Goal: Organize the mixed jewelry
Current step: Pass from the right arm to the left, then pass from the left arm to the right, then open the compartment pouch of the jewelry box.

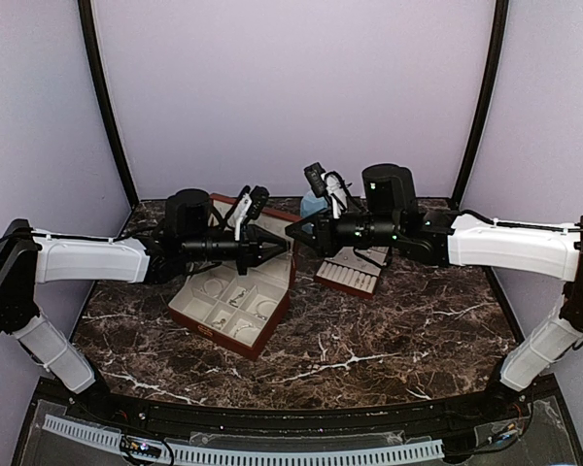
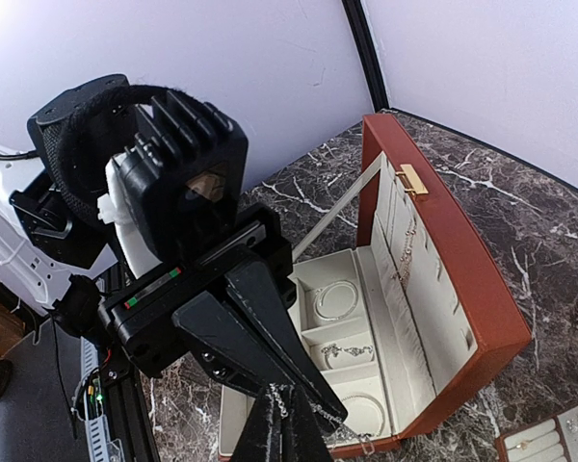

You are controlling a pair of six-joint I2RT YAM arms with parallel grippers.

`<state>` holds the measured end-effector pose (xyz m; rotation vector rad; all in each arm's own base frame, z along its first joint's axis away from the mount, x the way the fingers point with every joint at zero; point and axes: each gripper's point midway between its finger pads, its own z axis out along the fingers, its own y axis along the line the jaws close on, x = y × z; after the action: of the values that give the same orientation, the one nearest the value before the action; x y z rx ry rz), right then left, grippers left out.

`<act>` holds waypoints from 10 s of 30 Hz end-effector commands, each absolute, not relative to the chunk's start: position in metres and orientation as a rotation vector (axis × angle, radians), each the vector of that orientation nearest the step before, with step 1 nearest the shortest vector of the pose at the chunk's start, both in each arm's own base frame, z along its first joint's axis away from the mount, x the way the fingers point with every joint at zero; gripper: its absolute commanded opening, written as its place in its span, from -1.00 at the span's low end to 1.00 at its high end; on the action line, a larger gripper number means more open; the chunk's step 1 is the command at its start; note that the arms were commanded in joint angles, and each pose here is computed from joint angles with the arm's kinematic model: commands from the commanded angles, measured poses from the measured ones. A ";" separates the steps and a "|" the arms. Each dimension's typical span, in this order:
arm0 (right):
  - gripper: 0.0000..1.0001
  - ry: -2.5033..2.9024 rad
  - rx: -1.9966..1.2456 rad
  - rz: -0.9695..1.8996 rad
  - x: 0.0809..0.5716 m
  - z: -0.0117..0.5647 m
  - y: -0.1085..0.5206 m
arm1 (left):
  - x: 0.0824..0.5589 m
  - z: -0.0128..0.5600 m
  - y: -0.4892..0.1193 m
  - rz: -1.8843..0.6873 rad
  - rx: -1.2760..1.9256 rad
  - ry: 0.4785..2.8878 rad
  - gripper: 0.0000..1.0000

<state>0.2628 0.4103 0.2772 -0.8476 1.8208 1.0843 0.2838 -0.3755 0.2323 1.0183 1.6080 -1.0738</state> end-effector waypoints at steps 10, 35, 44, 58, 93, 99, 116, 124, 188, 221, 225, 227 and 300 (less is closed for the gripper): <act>-1.00 1.780 -0.801 1.082 0.269 0.289 0.408 | 0.289 0.239 -0.372 -1.038 0.956 1.614 -1.00; -1.00 1.951 -0.705 0.952 0.289 0.246 0.391 | 0.285 0.242 -0.354 -0.903 0.993 1.630 -1.00; -0.69 1.993 -0.701 1.029 0.282 0.216 0.389 | 0.277 0.241 -0.364 -0.943 1.113 1.679 -1.00; -0.13 1.860 -0.680 1.065 0.264 0.205 0.380 | 0.268 0.223 -0.365 -0.991 1.189 1.822 -1.00; -0.59 1.786 -0.696 0.960 0.256 0.195 0.429 | 0.262 0.219 -0.361 -0.998 1.215 1.914 -1.00; -0.63 1.783 -0.686 0.949 0.260 0.196 0.431 | 0.261 0.219 -0.361 -1.000 1.216 1.913 -1.00; -0.74 1.780 -0.642 0.906 0.268 0.190 0.434 | 0.260 0.222 -0.361 -1.009 1.212 1.911 -1.00; -0.76 1.794 -0.631 0.894 0.271 0.181 0.437 | 0.261 0.223 -0.360 -0.999 1.205 1.906 -1.00; -1.00 1.915 -0.568 0.574 0.312 0.254 0.417 | 0.305 0.198 -0.309 -0.682 0.852 1.796 0.19; -1.00 1.883 -0.548 0.659 0.318 0.289 0.439 | 0.362 0.147 -0.319 -0.347 1.171 1.500 0.12; -1.00 1.886 -0.553 0.665 0.317 0.287 0.442 | 0.365 0.146 -0.321 -0.323 1.184 1.475 0.09; -1.00 1.889 -0.556 0.663 0.318 0.285 0.442 | 0.364 0.146 -0.322 -0.328 1.188 1.463 0.08; -1.00 1.778 -0.480 0.579 0.361 0.336 0.460 | 0.343 0.103 -0.307 -0.316 1.161 1.565 -1.00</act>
<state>0.3508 0.4590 0.3273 -0.5022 1.8067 0.6037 0.3534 -0.3131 0.1063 1.1664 1.5297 -0.3062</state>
